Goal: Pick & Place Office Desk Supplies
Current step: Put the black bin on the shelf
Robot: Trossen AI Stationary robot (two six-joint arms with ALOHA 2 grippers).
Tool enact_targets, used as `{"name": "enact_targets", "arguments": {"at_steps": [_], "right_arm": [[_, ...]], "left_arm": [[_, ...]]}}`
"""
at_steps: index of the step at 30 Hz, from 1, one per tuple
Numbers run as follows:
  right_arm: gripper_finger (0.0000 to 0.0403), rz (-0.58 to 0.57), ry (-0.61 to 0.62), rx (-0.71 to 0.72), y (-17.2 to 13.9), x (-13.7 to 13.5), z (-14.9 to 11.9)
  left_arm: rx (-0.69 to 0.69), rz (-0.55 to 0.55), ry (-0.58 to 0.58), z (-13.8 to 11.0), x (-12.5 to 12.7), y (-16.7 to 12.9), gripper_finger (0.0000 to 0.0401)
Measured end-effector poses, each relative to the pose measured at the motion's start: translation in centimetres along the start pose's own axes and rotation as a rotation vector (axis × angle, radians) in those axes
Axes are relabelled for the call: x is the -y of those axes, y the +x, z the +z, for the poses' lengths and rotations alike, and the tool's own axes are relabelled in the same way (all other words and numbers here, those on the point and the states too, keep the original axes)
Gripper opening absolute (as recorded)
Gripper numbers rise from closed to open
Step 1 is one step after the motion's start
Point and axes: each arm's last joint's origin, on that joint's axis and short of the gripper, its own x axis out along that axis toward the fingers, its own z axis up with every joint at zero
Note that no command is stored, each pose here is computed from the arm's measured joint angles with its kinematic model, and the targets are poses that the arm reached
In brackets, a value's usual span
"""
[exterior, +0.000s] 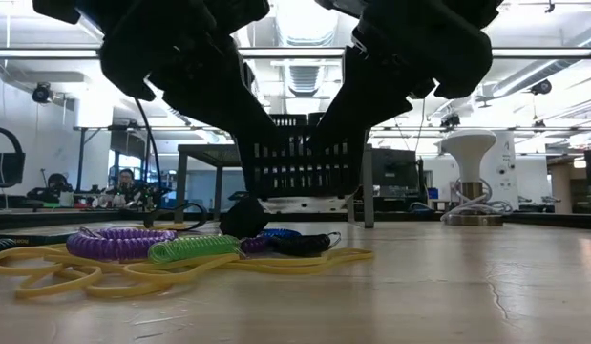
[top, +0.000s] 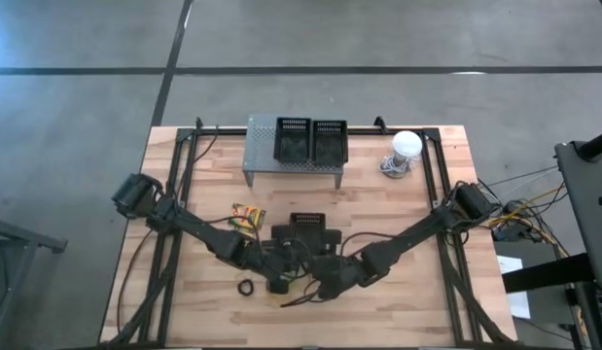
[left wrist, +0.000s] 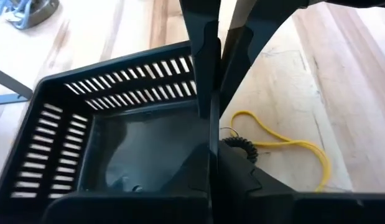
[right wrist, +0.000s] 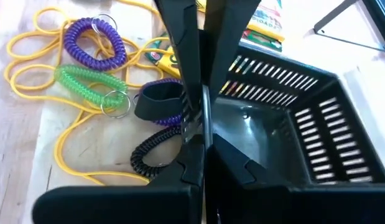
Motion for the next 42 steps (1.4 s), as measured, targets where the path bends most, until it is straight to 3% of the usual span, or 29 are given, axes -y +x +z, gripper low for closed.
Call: {"name": "enact_targets", "arguments": {"at_steps": [4,10,14,20,23,29,35,42], "right_arm": [[0.0030,0.001,-0.032,0.029,-0.1,-0.1,0.5],[0.0103,0.011,-0.047,0.075,-0.9,-0.1,2.1],[0.0137,-0.044,-0.049,0.089,-3.3,-0.2,2.2],[0.0138,-0.308,-0.062,0.153,-8.7,-2.1,-0.3],[0.0130,-0.350,-0.029,0.201,-10.7,-3.1,-1.7],[0.0117,-0.396,-0.032,0.247,-12.3,-3.8,-3.6],[0.0104,-0.427,-0.037,0.257,-11.7,-3.6,-4.7],[0.0091,-0.431,-0.031,0.254,-11.4,-3.5,-5.4]], "left_arm": [[-0.003,-0.006,-0.001,0.0,0.0,0.0,0.0013],[-0.010,0.008,-0.003,-0.1,-0.1,0.1,0.0010],[-0.020,0.018,0.013,-0.2,0.1,0.0,0.0010],[-0.033,0.000,0.086,1.6,1.8,-1.5,0.0009],[-0.094,-0.004,0.132,3.0,2.9,-3.1,0.0009],[-0.302,0.121,0.163,4.8,3.8,-8.0,0.0008],[-0.495,0.282,0.114,5.2,-0.1,-13.0,0.0008],[-0.395,0.306,0.072,4.2,-8.5,-17.4,0.0008]]}}
